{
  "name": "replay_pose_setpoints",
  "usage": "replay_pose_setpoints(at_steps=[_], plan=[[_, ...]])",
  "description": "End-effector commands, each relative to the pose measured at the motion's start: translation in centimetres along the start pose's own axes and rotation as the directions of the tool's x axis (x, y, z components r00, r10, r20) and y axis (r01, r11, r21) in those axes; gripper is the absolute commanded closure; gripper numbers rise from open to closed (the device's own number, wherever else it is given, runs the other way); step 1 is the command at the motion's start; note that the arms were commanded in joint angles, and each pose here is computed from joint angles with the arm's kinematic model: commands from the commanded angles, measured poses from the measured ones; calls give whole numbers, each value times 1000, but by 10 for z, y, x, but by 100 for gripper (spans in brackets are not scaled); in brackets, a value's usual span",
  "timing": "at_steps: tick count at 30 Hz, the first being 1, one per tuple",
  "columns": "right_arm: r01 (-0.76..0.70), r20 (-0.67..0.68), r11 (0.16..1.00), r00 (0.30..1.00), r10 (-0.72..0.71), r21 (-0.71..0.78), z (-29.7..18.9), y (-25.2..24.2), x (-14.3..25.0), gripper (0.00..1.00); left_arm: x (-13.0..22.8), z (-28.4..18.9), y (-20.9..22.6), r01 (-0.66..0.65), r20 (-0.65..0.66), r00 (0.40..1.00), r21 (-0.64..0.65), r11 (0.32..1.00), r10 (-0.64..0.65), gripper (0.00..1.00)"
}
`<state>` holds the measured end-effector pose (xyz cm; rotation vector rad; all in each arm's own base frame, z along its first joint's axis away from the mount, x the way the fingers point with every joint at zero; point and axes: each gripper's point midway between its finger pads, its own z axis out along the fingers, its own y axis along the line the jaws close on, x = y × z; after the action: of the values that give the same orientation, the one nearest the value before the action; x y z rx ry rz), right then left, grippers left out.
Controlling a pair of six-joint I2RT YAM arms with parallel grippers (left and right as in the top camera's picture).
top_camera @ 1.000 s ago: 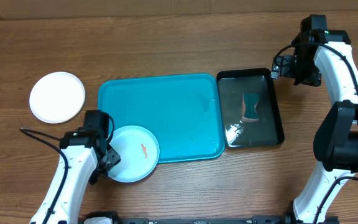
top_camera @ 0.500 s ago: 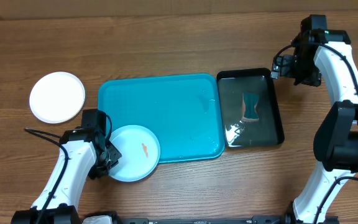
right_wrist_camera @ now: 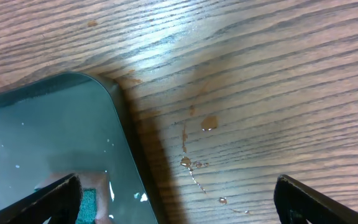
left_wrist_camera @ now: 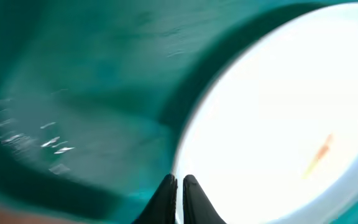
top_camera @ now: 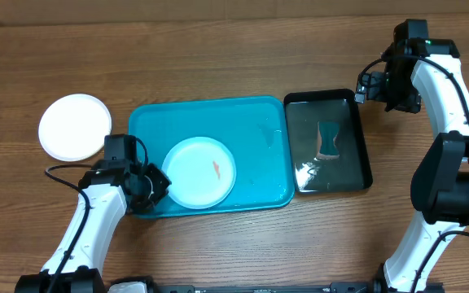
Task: Clean dirty plates on tray and stack at the side
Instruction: 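Grip the second white plate rim and slide it onto the tray center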
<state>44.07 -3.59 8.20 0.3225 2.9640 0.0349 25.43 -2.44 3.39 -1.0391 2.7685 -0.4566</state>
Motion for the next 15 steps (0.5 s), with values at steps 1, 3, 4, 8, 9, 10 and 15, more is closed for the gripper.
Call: replay_pose_setpoints(at_steps=[1, 3, 4, 8, 9, 10, 15], plan=[[1, 51, 1000, 999, 0, -8, -18, 3, -8, 0, 7, 3, -22, -34, -36, 999, 99, 995, 38, 91], [1, 51, 1000, 999, 0, -8, -18, 3, -8, 0, 8, 4, -31, -65, -23, 997, 116, 991, 69, 91], [1, 51, 1000, 999, 0, -8, -18, 3, -8, 0, 10, 5, -34, -82, -22, 996, 122, 989, 85, 89], [1, 51, 1000, 999, 0, -8, -18, 3, -8, 0, 17, -1, -48, -220, -23, 974, 135, 966, 225, 71], [1, 51, 1000, 999, 0, -8, -18, 3, -8, 0, 16, -7, -50, -249, -27, 967, 124, 961, 254, 60], [1, 51, 1000, 999, 0, -8, -18, 3, -8, 0, 13, -14, -50, -266, -25, 963, 97, 959, 269, 55], [1, 51, 1000, 999, 0, -8, -18, 3, -8, 0, -17, -61, -43, -306, 43, 949, -108, 946, 312, 55]])
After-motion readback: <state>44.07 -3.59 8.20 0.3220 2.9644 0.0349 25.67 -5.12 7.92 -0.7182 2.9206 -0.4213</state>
